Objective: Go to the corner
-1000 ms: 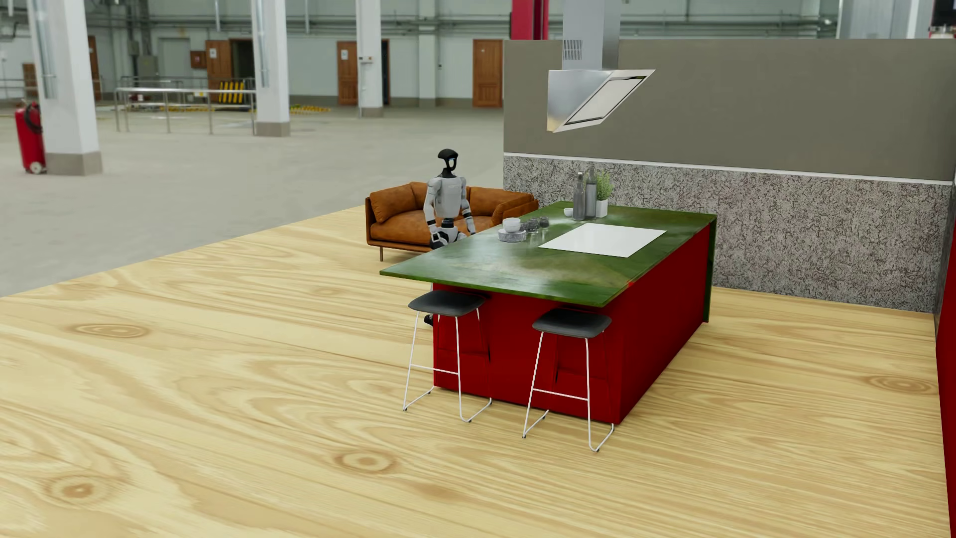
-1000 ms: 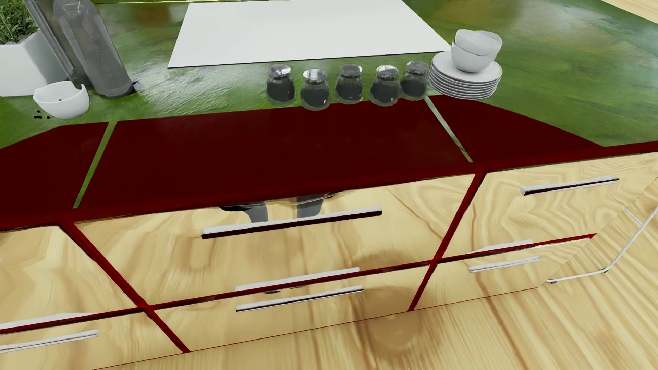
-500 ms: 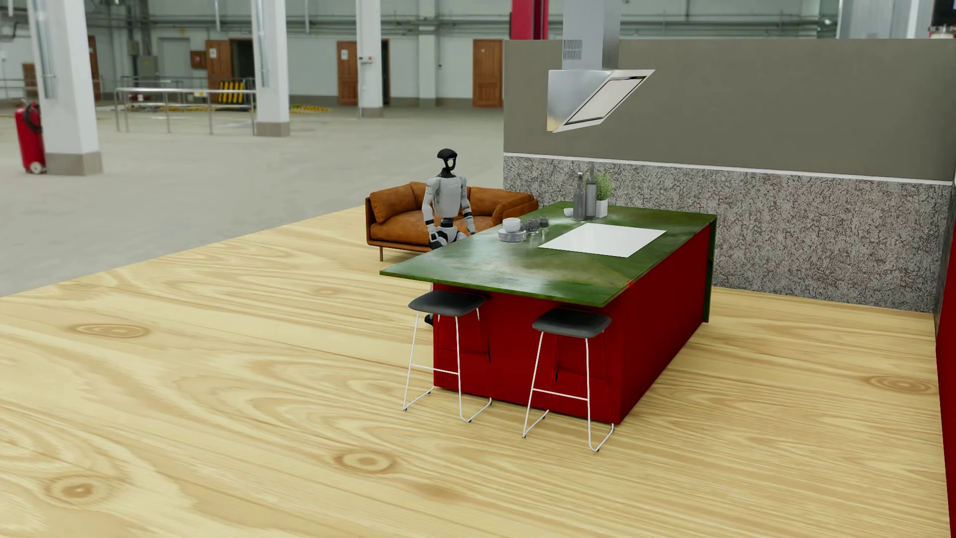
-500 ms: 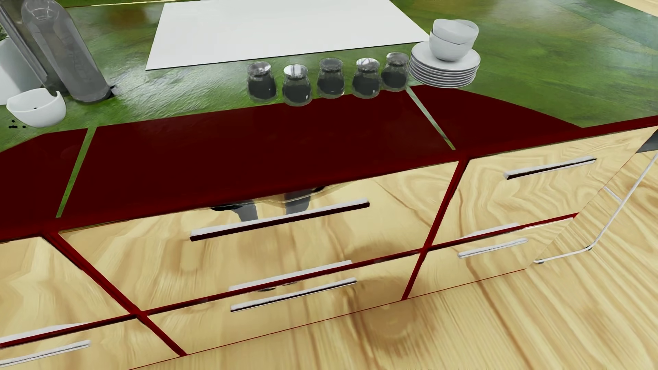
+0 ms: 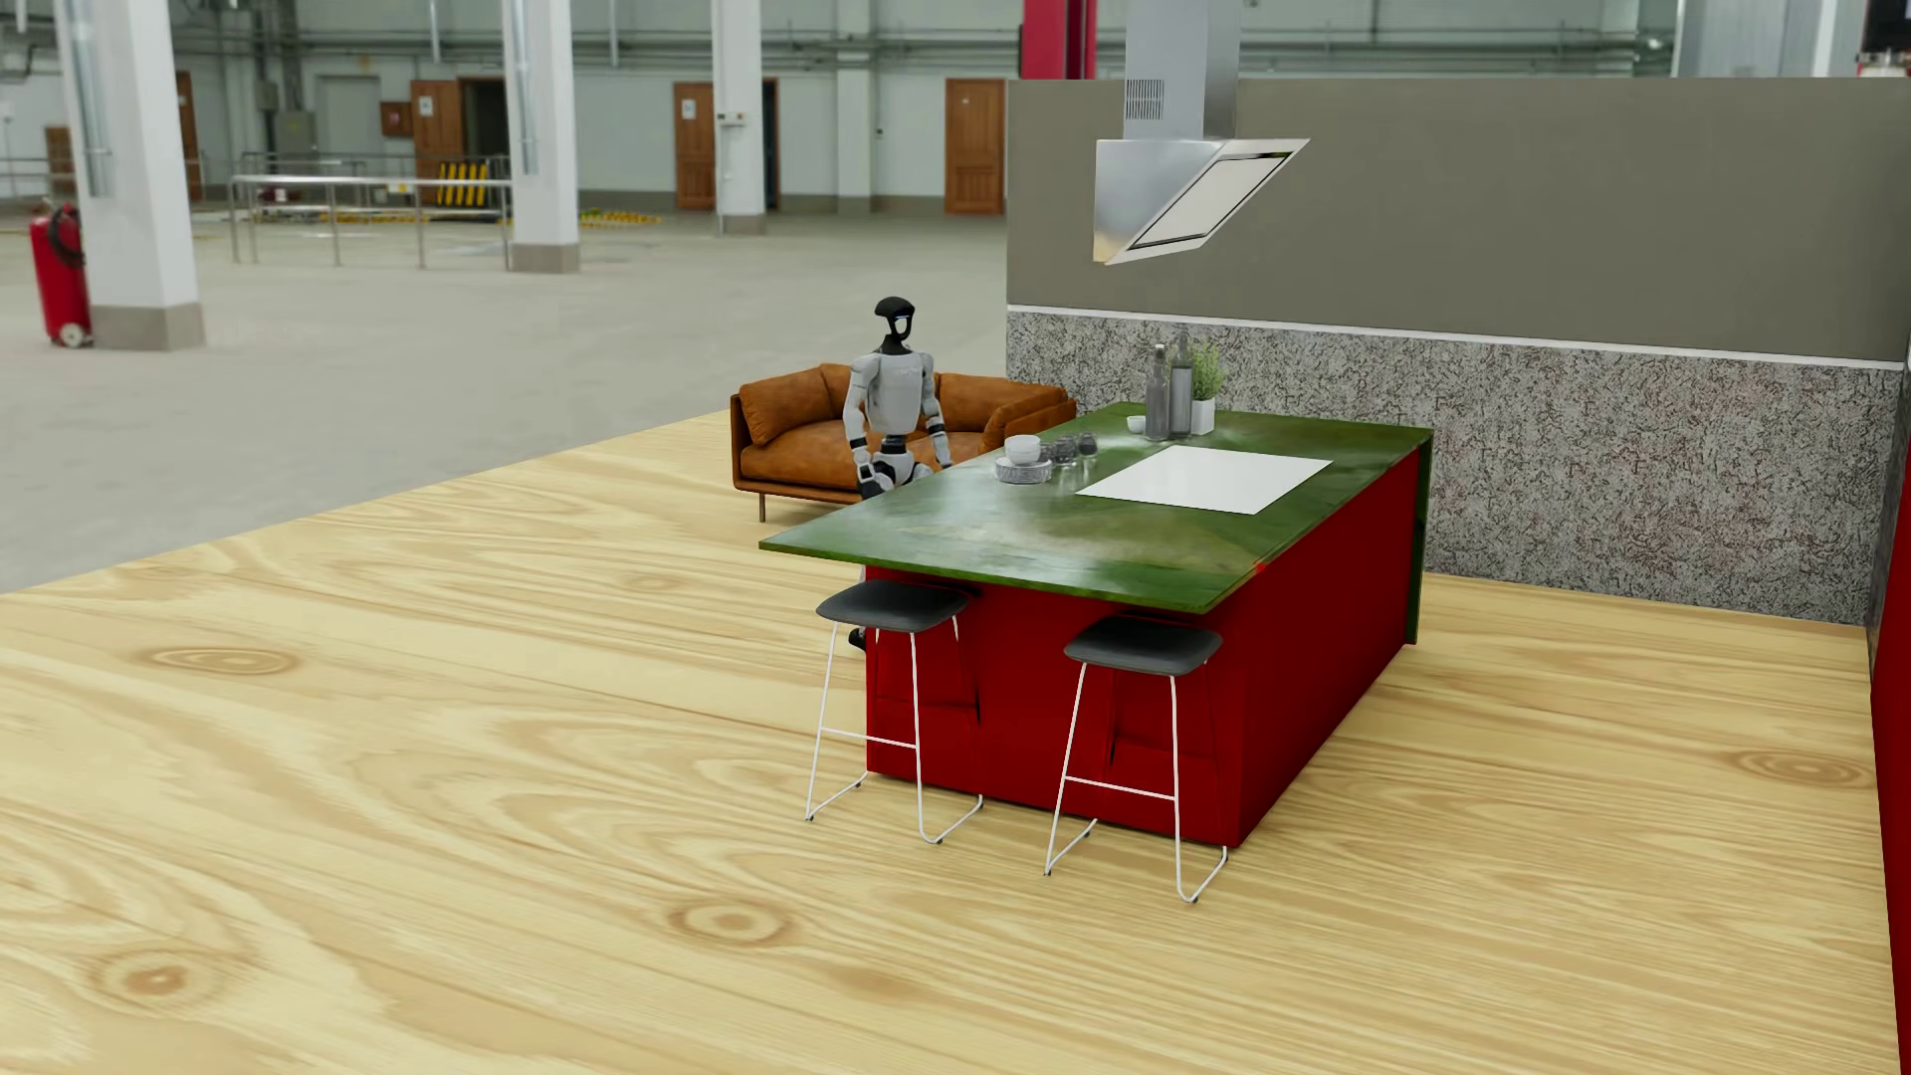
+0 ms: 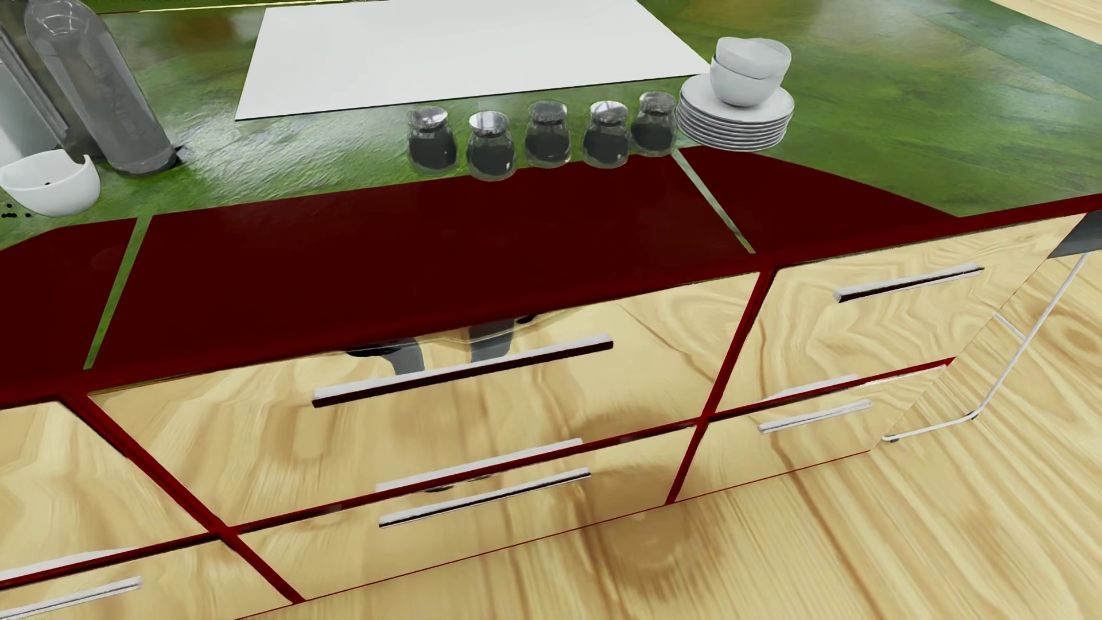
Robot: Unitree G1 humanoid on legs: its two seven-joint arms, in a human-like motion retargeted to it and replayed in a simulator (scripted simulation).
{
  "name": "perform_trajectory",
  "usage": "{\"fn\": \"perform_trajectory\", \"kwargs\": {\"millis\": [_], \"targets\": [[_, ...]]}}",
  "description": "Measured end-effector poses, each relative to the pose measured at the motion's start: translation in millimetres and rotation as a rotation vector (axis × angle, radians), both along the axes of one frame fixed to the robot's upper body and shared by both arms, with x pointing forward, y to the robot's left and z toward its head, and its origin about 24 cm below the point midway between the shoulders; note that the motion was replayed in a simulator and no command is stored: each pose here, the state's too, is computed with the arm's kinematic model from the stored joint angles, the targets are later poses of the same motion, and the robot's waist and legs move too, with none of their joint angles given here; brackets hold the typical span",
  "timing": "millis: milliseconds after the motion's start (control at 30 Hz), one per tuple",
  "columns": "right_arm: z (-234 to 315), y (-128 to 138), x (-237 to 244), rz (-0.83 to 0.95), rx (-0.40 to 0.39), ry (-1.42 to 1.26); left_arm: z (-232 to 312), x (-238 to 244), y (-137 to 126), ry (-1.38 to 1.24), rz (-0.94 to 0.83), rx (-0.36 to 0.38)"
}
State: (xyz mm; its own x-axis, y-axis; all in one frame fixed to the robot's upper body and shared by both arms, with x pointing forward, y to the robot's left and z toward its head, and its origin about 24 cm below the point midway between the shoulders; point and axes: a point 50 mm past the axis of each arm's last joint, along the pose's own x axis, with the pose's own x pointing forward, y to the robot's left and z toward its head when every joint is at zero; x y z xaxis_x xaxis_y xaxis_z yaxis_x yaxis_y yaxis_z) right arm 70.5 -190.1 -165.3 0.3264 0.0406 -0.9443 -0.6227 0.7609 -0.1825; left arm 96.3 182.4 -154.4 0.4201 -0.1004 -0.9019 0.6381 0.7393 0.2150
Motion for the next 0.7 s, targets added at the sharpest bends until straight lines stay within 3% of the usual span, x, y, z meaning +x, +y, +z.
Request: {"fn": "perform_trajectory", "kwargs": {"millis": [700], "targets": [[0.4,-2.0,-0.7,-0.045,0.004,-0.006,0.1,0.8,-0.8,-0.005,0.032,-0.009]]}}
